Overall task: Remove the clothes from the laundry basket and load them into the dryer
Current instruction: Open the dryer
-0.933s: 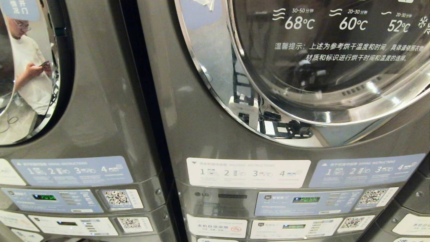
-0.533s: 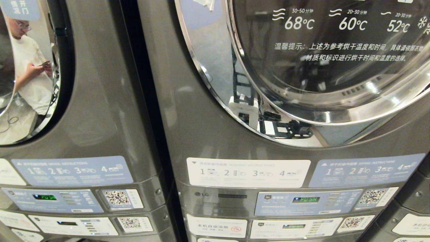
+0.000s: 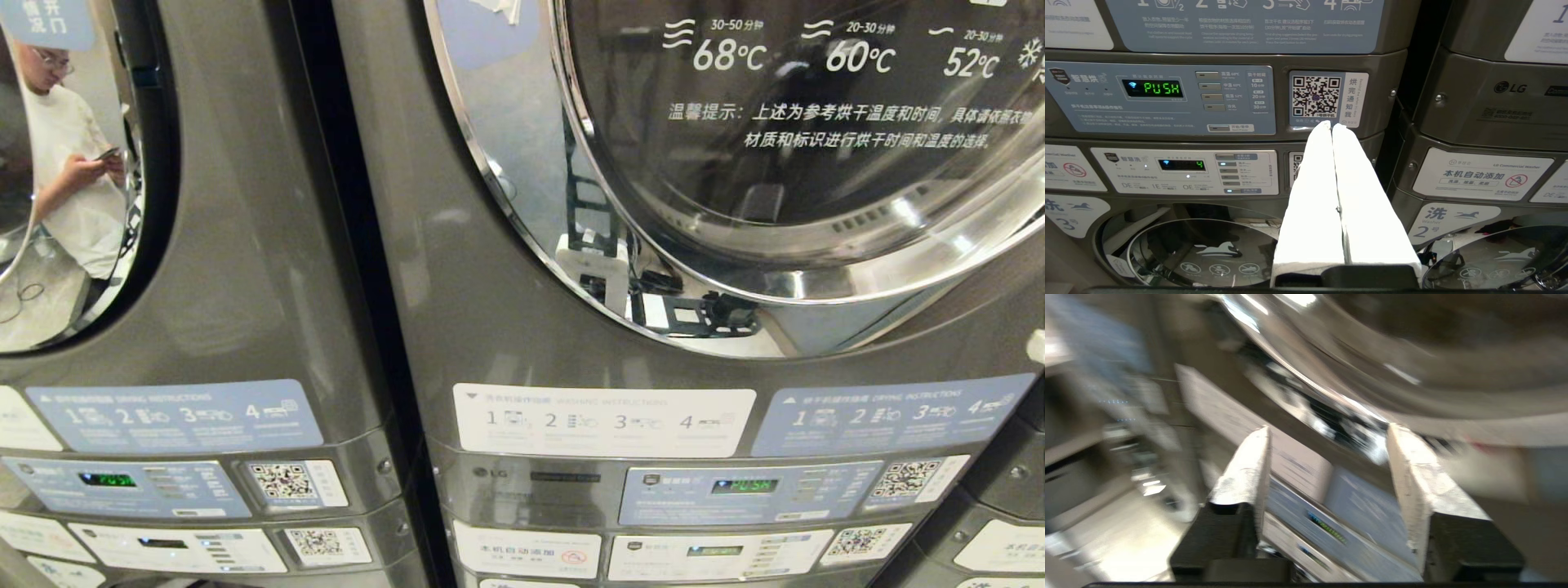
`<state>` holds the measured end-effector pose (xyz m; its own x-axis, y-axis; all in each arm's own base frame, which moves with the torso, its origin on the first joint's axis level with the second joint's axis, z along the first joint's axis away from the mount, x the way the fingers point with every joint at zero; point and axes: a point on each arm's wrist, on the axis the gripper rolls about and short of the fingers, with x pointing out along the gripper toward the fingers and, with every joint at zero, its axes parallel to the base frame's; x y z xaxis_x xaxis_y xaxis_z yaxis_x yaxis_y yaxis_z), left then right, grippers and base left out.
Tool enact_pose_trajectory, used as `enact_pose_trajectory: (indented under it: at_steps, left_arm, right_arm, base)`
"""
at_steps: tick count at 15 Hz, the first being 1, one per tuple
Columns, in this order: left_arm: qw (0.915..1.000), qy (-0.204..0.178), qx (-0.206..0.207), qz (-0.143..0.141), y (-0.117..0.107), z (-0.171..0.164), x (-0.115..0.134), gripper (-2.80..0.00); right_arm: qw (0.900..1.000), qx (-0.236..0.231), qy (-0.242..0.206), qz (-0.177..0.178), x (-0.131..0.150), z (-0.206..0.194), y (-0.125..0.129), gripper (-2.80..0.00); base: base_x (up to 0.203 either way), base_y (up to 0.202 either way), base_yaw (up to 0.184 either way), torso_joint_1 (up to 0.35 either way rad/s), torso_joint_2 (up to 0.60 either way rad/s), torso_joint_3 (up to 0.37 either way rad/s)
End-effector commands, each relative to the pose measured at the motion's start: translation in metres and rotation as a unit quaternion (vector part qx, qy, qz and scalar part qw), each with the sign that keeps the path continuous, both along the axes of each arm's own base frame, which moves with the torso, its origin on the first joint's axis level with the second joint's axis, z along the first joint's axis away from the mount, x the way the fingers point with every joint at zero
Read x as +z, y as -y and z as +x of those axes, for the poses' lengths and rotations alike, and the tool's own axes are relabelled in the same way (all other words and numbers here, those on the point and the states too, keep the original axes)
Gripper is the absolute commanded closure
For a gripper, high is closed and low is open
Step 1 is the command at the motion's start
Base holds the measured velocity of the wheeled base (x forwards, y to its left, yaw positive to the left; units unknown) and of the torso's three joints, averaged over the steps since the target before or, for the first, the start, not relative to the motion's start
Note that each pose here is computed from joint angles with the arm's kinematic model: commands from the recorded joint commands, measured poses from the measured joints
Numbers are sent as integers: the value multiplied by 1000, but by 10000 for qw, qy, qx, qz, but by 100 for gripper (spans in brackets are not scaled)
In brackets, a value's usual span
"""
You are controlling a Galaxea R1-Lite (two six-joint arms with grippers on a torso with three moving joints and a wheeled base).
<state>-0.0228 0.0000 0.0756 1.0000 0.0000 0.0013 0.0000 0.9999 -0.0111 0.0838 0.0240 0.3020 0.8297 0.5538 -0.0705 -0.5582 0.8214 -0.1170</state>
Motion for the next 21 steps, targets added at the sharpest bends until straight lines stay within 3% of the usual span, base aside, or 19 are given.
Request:
enact_pose_trajectory:
  at_steps: [1, 3, 4, 8, 13, 17, 21]
  left_arm:
    - [10000, 1, 0, -6, 0, 0, 0, 0]
    - [10000, 1, 0, -6, 0, 0, 0, 0]
    - [10000, 1, 0, -6, 0, 0, 0, 0]
    - [10000, 1, 0, -6, 0, 0, 0, 0]
    - [10000, 1, 0, -6, 0, 0, 0, 0]
    - [10000, 1, 0, -6, 0, 0, 0, 0]
    - [10000, 1, 0, -6, 0, 0, 0, 0]
  right_arm:
    - [9964, 767, -367, -60, 7, 39, -25, -280]
    - [9871, 1589, -179, -17, 19, 56, -55, -280]
    - [9832, 1812, 185, 93, 25, 69, -70, -280]
    - [9704, 2271, 764, 303, 33, 103, -112, -280]
    - [9552, 2701, 1170, 315, 41, 131, -163, -280]
    - [9522, 2759, 1256, 375, 46, 140, -185, -280]
    - [9527, 2771, 1200, 339, 42, 145, -190, -280]
  base:
    - [0, 0, 0, 0, 0, 0]
    - [0, 0, 0, 0, 0, 0]
    - [0, 0, 0, 0, 0, 0]
    - [0, 0, 0, 0, 0, 0]
    - [0, 0, 0, 0, 0, 0]
    - [0, 0, 0, 0, 0, 0]
    - [0, 0, 0, 0, 0, 0]
